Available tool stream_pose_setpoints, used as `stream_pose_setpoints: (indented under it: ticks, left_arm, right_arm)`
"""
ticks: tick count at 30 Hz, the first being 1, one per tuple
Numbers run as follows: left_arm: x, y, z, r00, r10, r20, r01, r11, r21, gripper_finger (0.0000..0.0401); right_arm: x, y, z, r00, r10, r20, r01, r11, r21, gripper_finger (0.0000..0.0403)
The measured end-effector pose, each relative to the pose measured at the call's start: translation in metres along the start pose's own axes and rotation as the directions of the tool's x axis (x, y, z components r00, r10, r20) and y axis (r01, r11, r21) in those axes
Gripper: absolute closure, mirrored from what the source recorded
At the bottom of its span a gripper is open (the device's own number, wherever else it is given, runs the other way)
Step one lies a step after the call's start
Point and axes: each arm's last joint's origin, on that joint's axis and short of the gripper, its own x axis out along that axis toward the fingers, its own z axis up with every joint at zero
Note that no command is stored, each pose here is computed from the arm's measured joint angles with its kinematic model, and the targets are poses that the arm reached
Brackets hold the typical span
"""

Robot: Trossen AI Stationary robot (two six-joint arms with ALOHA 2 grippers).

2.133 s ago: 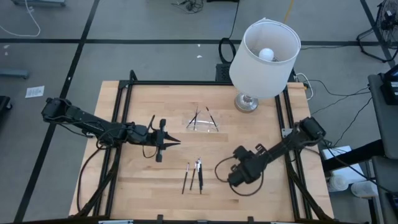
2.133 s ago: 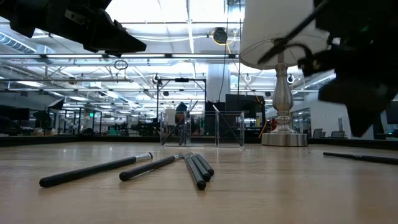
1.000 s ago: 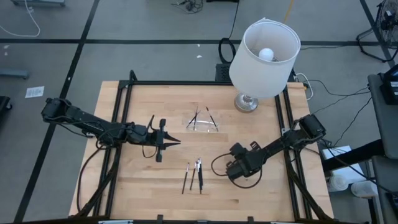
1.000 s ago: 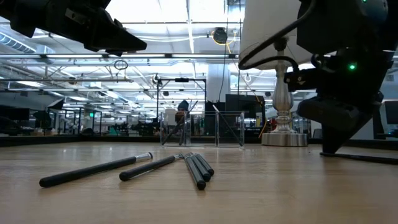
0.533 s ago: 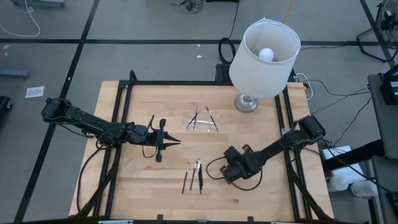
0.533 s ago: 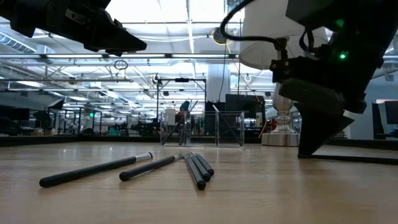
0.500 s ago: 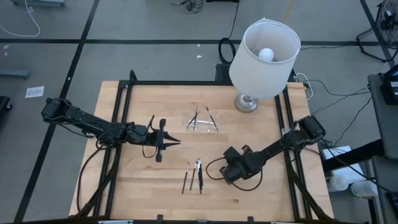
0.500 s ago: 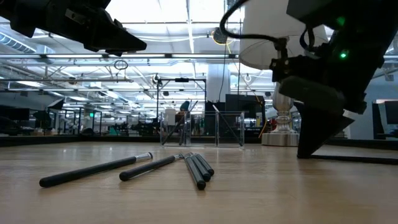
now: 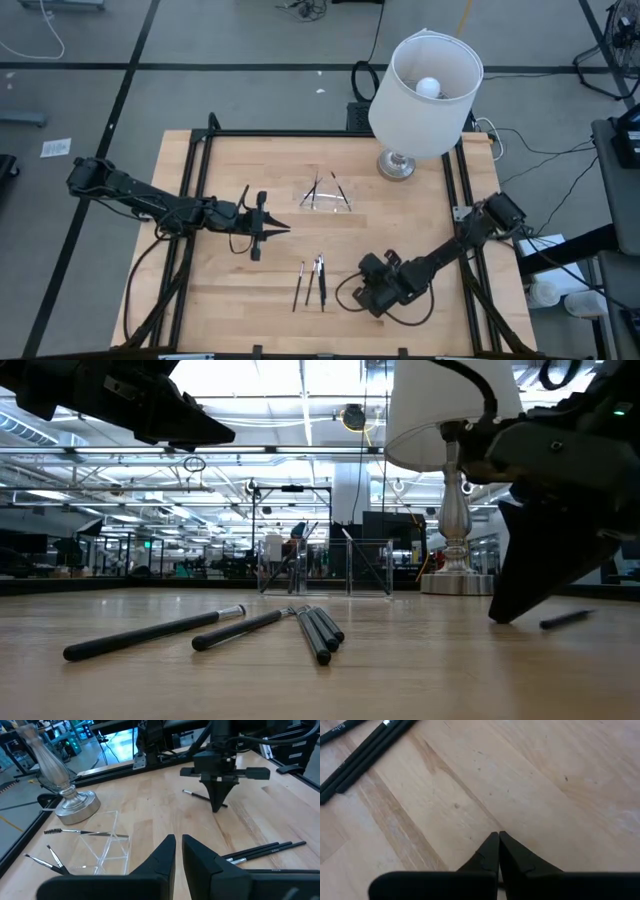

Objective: Put items in baskets/containers
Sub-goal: Put the black liner brush transparent organizer

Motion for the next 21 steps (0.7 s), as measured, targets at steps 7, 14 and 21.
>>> stream_pose_setpoints:
  ticks: [7, 14, 21]
  left_arm:
    - [0.000, 0.000, 0.000, 1.000, 0.000, 0.000, 0.000, 1.000, 0.000, 0.0359]
    - [0.000, 0.000, 0.000, 1.000, 0.000, 0.000, 0.000, 1.000, 0.000, 0.0359]
    - [0.000, 0.000, 0.000, 1.000, 0.000, -0.001, 0.000, 1.000, -0.001, 0.0359]
  right_arm:
    - [-0.002, 0.002, -0.011, 1.000, 0.003, -0.027, -0.003, 1.000, 0.015, 0.0403]
    - [-0.006, 0.003, -0.020, 0.997, 0.019, -0.075, -0.019, 1.000, 0.005, 0.0403]
    - [-0.010, 0.004, -0.029, 0.991, 0.031, -0.129, -0.028, 0.999, 0.026, 0.0403]
